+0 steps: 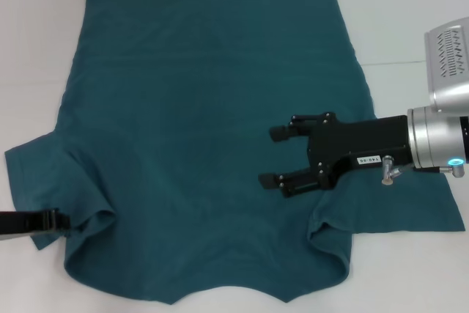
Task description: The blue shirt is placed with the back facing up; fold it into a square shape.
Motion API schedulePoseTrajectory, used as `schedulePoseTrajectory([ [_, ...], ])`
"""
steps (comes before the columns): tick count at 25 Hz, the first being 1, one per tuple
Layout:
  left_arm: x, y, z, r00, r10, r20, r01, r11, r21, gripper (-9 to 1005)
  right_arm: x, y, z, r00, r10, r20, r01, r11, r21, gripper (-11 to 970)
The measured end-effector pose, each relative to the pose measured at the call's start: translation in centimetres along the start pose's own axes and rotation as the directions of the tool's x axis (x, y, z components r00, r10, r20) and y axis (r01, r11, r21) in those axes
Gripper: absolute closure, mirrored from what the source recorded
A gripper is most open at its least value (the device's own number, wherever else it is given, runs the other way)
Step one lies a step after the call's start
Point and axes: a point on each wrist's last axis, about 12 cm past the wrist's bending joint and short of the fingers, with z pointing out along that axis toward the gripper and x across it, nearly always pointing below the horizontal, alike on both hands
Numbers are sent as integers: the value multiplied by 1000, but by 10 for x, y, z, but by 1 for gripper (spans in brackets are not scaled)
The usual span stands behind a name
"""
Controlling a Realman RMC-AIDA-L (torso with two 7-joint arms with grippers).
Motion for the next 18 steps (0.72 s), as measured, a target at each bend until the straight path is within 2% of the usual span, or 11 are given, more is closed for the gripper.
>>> schedulePoseTrajectory([
  [7, -7, 1, -13, 999, 21, 30, -21, 1000, -9, 913, 1, 0, -1, 1000, 4, 1, -4, 1000, 2, 44],
  [13, -7, -2, -22, 999, 43, 6, -43, 999, -12, 917, 1, 0, -1, 1000, 2, 2, -2, 1000, 1, 43],
  [15, -8, -2, -26, 999, 42, -7, -43, 998, -38, 874, 1, 0, -1, 1000, 1, 2, -1, 1000, 1, 43],
  [18, -10, -4, -28, 998, 54, -24, -55, 997, -57, 758, 0, 0, -1, 1000, -1, 2, 1, 1000, 1, 44],
])
